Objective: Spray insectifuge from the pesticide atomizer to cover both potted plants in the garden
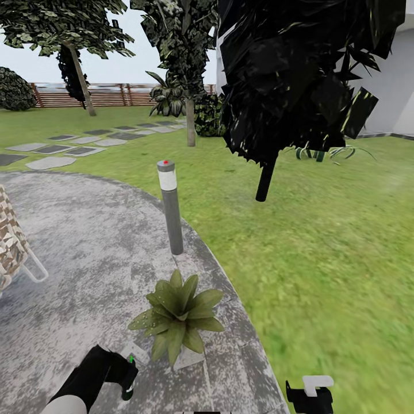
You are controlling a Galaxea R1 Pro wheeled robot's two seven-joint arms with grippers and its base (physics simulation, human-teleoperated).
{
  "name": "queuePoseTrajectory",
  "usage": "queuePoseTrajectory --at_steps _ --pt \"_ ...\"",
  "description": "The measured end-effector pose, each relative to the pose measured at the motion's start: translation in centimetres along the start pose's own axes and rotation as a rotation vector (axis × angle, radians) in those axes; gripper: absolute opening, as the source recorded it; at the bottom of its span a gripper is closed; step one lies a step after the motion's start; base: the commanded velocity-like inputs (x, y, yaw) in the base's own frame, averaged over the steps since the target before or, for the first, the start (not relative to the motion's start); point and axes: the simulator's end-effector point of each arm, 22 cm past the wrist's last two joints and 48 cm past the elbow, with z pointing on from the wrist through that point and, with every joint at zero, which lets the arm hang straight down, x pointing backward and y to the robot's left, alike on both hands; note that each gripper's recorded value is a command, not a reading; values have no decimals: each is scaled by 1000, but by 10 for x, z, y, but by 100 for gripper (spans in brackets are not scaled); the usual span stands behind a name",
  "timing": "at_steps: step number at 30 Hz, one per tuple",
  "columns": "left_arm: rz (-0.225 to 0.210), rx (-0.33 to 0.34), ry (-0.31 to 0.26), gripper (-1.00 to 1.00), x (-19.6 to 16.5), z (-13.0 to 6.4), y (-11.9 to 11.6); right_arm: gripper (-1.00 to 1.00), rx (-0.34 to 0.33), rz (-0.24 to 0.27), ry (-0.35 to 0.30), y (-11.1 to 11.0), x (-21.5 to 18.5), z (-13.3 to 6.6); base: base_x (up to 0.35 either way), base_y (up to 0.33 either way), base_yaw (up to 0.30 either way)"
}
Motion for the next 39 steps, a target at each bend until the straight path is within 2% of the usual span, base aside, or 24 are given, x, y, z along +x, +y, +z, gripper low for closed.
queuePoseTrajectory --at_steps 6,15,21,25,39 --pt "2 2 0 -100 -2 1 -5 100 -1 1 0 1 0 0 -49 -40 147" --pt "-7 1 -9 -100 -3 1 -4 100 0 0 0 0 0 0 -201 -198 155" --pt "-13 -34 -38 -100 -14 -8 11 100 0 -1 -1 0 0 0 183 -208 1" --pt "-15 -37 -41 -100 -15 -9 13 100 1 0 -1 0 0 0 106 -75 23" --pt "-11 -31 -42 -100 -16 -8 9 100 -1 0 0 1 0 0 3 -2 249"
